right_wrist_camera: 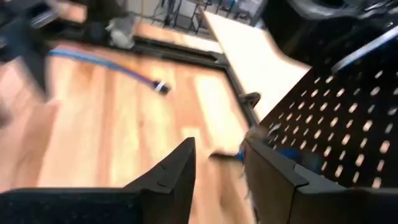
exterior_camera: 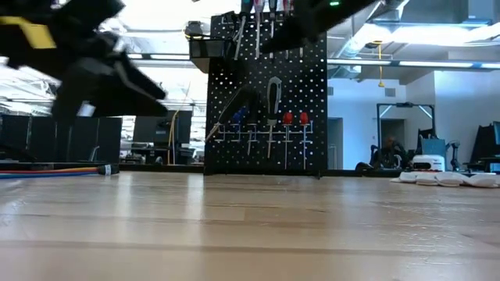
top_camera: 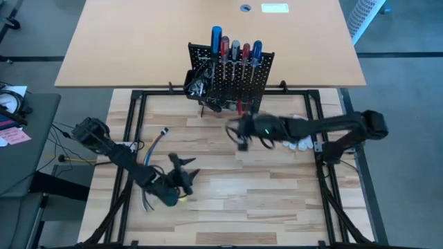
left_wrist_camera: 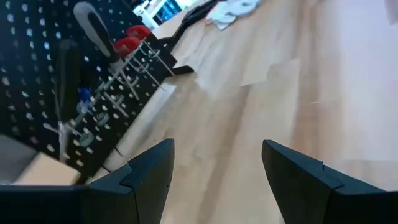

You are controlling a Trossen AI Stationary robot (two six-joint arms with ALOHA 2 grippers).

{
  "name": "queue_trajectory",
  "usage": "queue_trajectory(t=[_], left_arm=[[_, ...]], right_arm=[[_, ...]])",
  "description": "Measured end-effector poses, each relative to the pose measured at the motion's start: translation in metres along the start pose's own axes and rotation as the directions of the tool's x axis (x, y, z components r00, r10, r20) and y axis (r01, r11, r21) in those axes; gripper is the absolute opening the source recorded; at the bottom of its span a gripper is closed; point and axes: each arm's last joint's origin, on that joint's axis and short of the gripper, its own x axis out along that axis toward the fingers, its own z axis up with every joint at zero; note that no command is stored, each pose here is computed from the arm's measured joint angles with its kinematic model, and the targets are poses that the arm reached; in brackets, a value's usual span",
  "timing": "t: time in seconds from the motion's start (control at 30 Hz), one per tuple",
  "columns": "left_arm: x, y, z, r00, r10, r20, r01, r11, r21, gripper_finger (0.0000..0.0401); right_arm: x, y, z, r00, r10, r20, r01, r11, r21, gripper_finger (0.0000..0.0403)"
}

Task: Hang tools onto peg board
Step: Hang the black screwdriver on the black pegboard

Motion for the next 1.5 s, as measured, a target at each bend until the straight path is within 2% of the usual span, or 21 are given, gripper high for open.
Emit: queue_trajectory(t=[0.1, 0.2, 0.33, 0.43, 0.53, 0.63, 0.8, 0.93, 1.07, 1.37, 1.5], left_arm=[[0.018, 0.008, 0.010, 0.998, 0.054, -0.025, -0.051, 0.994, 0.091, 0.0237], [0.036, 0.019, 0.022, 0.996, 0.087, -0.004, -0.086, 0.989, 0.118, 0.0237], [0.058, 0.035, 0.042, 0.987, -0.033, 0.155, 0.025, 0.998, 0.056, 0.0237], [0.069, 0.052, 0.055, 0.968, 0.027, 0.248, -0.042, 0.998, 0.054, 0.0237], [0.085, 0.069, 0.062, 0.961, 0.089, 0.262, -0.135, 0.978, 0.160, 0.0237], [0.106, 0.087, 0.064, 0.967, 0.098, 0.235, -0.161, 0.951, 0.265, 0.0237], [0.134, 0.119, 0.063, 0.965, 0.239, 0.109, -0.255, 0.951, 0.174, 0.0237], [0.146, 0.135, 0.055, 0.958, 0.281, 0.054, -0.286, 0.940, 0.185, 0.0237], [0.155, 0.143, 0.047, 0.975, 0.218, 0.047, -0.223, 0.950, 0.219, 0.0237], [0.182, 0.144, 0.030, 0.972, 0.237, -0.004, -0.225, 0.930, 0.290, 0.0236], [0.191, 0.140, 0.031, 0.969, 0.245, -0.012, -0.231, 0.928, 0.292, 0.0217]], right_arm=[[-0.027, 0.024, -0.019, 1.000, 0.027, -0.003, -0.027, 0.999, -0.025, 0.0125], [-0.052, 0.046, -0.039, 0.996, 0.090, -0.005, -0.090, 0.996, -0.014, 0.0116], [-0.072, 0.068, -0.060, 0.984, 0.176, -0.003, -0.176, 0.984, -0.010, 0.0113], [-0.077, 0.076, -0.069, 0.979, 0.205, -0.018, -0.205, 0.978, -0.040, 0.0113], [-0.075, 0.078, -0.074, 0.978, 0.208, -0.036, -0.210, 0.974, -0.087, 0.0113], [-0.073, 0.077, -0.075, 0.979, 0.200, -0.045, -0.205, 0.968, -0.148, 0.0113], [-0.068, 0.069, -0.076, 0.984, 0.169, -0.054, -0.177, 0.960, -0.218, 0.0113], [-0.063, 0.060, -0.077, 0.989, 0.137, -0.059, -0.147, 0.960, -0.237, 0.0113], [-0.059, 0.053, -0.078, 0.992, 0.109, -0.071, -0.122, 0.966, -0.227, 0.0113], [-0.057, 0.050, -0.079, 0.993, 0.097, -0.073, -0.110, 0.973, -0.201, 0.0113], [-0.058, 0.052, -0.078, 0.992, 0.106, -0.068, -0.118, 0.973, -0.197, 0.0113]])
